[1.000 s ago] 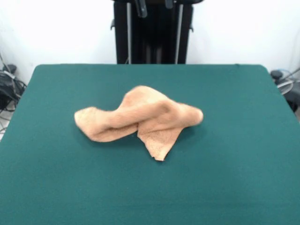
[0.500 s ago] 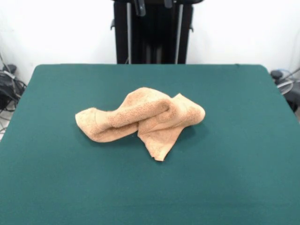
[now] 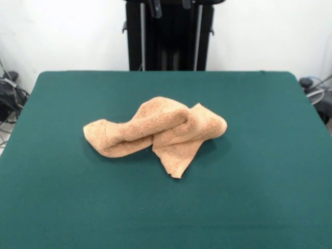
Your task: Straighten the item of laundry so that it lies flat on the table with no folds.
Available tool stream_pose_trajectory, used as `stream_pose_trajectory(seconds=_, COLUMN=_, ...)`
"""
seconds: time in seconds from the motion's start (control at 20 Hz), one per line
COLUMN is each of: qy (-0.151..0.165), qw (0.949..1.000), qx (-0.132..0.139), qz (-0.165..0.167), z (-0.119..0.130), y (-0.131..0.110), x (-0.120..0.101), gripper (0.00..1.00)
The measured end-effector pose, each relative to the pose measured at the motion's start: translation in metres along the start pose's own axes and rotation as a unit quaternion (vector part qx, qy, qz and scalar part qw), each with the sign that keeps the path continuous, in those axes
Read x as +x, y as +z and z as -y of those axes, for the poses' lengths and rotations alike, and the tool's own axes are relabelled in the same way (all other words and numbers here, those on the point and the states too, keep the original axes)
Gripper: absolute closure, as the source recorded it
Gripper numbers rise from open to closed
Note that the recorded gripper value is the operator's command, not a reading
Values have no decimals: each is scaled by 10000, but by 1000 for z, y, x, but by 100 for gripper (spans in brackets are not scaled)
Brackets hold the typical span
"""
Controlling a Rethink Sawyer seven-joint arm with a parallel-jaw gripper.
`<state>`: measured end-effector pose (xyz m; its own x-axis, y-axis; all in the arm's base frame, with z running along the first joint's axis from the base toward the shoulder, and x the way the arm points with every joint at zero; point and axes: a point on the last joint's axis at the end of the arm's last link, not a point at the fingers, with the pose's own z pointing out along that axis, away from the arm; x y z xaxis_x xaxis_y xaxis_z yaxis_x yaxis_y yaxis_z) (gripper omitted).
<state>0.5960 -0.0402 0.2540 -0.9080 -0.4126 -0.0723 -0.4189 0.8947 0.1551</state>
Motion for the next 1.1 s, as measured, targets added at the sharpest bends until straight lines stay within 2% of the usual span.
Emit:
stream_pose_trajectory(seconds=0.6, qy=-557, qw=9968, qx=425, qz=381, z=-28, y=59, x=-15, gripper=0)
stream_pose_trajectory(seconds=0.85, qy=-471, qw=9972, qx=410, qz=421, z=-24, y=78, x=-9, gripper=0)
stream_pose_trajectory(seconds=1.1, qy=-290, qw=9984, qx=386, qz=304, z=-15, y=89, x=6, gripper=0)
